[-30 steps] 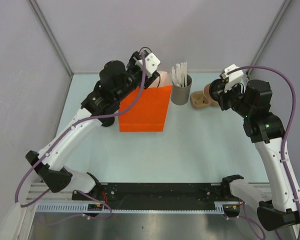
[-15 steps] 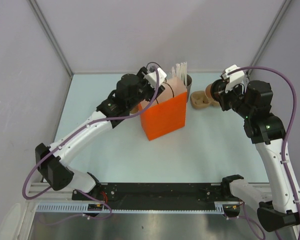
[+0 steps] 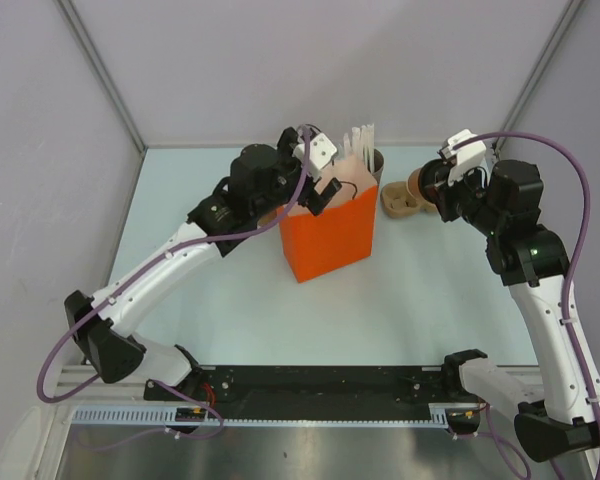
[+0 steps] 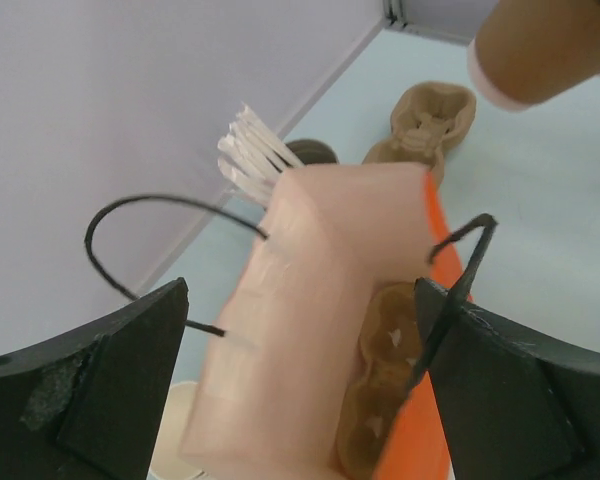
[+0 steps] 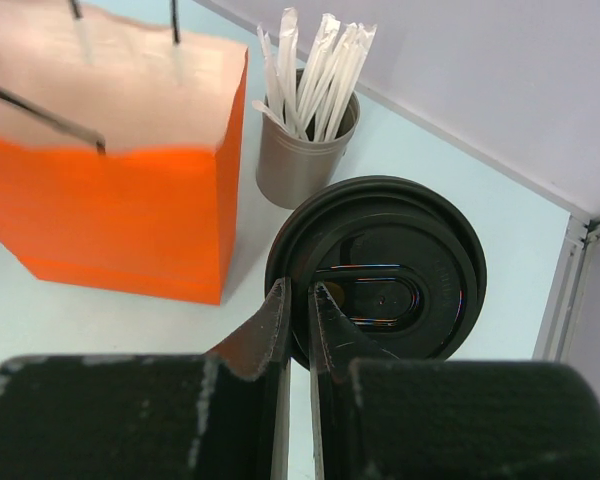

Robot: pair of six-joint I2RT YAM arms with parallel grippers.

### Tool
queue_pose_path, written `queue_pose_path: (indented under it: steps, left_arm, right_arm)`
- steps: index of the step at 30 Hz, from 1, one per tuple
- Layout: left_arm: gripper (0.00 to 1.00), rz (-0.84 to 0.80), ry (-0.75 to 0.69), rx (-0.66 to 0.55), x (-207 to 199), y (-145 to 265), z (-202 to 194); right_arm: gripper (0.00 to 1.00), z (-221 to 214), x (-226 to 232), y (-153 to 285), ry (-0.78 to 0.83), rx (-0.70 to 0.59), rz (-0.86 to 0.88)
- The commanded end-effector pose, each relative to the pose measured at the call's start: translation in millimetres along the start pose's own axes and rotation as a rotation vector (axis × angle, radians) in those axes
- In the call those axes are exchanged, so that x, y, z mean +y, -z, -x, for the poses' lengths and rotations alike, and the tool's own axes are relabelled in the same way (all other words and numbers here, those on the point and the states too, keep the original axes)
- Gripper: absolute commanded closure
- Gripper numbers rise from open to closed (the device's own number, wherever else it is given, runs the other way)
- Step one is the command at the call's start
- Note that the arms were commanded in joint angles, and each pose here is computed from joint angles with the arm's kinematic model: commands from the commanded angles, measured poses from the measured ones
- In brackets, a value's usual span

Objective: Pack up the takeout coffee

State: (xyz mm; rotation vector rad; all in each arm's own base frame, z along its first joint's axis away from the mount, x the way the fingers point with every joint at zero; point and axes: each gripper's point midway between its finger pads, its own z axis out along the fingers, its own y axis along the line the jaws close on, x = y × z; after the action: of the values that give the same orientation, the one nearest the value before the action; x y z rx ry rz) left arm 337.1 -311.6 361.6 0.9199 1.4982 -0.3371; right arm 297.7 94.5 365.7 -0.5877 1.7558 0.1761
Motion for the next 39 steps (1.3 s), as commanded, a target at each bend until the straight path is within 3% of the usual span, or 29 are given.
queue_pose_path:
  steps: [1,7,13,18,29,39]
  left_arm:
    - [0.00,-0.021,0.026,-0.155,8.2,23.3,65.9]
    - [0.01,-0.025,0.023,-0.220,18.8,40.3,97.6]
    - [0.01,-0.044,0.024,-0.200,12.8,37.4,85.0]
    - [0.01,0.065,0.003,-0.210,40.4,41.9,90.3]
    - [0.01,0.210,-0.015,-0.122,89.3,35.5,25.1]
    - [0.00,0.131,0.030,-0.092,98.6,11.7,-5.5]
  right_arm:
    - [1.00,15.9,2.3,0.5,0.004,-0.045,0.012]
    - [1.00,21.5,3.5,-5.4,-0.008,-0.065,0.021]
    - [1.00,21.7,5.8,-6.7,-0.013,-0.065,0.030]
    - [1.00,30.5,9.2,-0.2,-0.008,-0.088,0.042]
    - [1.00,82.6,29.3,6.1,-0.042,-0.207,0.179]
    - [1.00,107.0,72.1,-9.5,-0.157,-0.198,0.456]
